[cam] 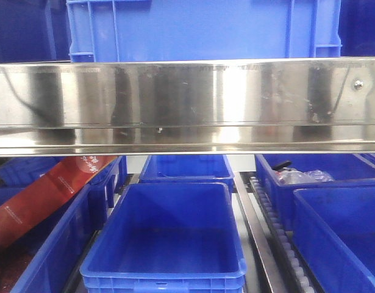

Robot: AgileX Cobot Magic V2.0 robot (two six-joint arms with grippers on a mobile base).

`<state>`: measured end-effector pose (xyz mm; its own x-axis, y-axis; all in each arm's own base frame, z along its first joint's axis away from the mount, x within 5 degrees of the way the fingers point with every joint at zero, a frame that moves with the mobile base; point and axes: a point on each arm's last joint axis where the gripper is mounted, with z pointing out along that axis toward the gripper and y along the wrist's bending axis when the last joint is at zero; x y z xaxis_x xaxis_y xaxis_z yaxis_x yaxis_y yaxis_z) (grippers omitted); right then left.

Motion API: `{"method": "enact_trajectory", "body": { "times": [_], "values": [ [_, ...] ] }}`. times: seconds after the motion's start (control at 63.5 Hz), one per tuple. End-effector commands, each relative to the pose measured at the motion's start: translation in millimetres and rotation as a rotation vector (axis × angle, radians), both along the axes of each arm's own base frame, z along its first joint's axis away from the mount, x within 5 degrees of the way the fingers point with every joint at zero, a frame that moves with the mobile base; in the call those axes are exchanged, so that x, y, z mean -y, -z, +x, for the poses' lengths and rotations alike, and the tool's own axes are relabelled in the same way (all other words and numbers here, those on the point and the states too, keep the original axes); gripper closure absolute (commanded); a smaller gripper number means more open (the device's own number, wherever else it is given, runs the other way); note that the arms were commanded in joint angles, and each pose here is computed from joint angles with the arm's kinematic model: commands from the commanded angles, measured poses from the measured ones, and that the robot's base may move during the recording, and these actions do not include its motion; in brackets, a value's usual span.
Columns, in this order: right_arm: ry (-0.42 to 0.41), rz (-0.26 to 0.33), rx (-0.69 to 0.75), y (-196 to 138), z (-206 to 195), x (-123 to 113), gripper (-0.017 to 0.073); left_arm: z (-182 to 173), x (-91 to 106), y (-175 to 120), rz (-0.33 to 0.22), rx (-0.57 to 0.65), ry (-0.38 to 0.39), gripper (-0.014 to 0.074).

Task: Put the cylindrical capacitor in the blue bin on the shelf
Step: 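Open the left gripper to drop the orange capacitor into the bin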

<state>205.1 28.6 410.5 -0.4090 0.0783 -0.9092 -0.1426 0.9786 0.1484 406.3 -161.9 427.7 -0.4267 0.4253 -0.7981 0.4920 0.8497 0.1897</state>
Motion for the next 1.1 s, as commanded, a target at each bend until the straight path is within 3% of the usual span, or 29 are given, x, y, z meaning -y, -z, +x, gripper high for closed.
{"method": "enact_trajectory", "body": {
  "times": [0.0,0.126,0.315,0.41,0.677,0.772,0.914,1.04,1.087],
  "values": [
    [0.008,0.005,0.051,-6.8,-0.2,0.7,0.0721,6.5,4.7,6.2,-0.012,-0.006,0.012,0.0671],
    [0.008,0.005,0.051,-6.8,-0.2,0.7,0.0721,11.8,11.4,18.2,-0.052,-0.054,0.03,0.0492],
    [0.008,0.005,0.053,-7.0,-0.2,0.7,0.0721,11.5,13.6,18.4,-0.054,-0.057,0.035,0.0092],
    [0.008,0.005,0.053,-7.0,-0.2,0.7,0.0721,9.1,12.7,10.3,-0.061,-0.038,0.037,-0.0026],
    [0.005,0.005,0.061,-13.1,-1.6,0.6,0.0721,-15.4,3.0,-31.4,-0.077,0.017,0.044,-0.0003],
    [0.002,0.008,0.094,-27.8,-4.5,0.6,0.0721,-30.5,-3.9,-46.4,-0.065,0.022,0.042,0.0053],
    [0.001,0.013,0.156,-50.9,-5.8,0.6,0.0721,-52.5,-17.4,-64.9,-0.053,0.016,0.033,0.0338],
    [-0.014,0.01,0.166,-62.4,8.0,-3.1,0.0721,-65.3,-28.5,-73.3,-0.044,-0.007,0.021,0.0672],
    [-0.033,0.005,0.162,-66.2,16.5,-7.7,0.0721,-68.3,-34.7,-75.5,-0.05,-0.014,0.006,0.0704]
  ]
}}
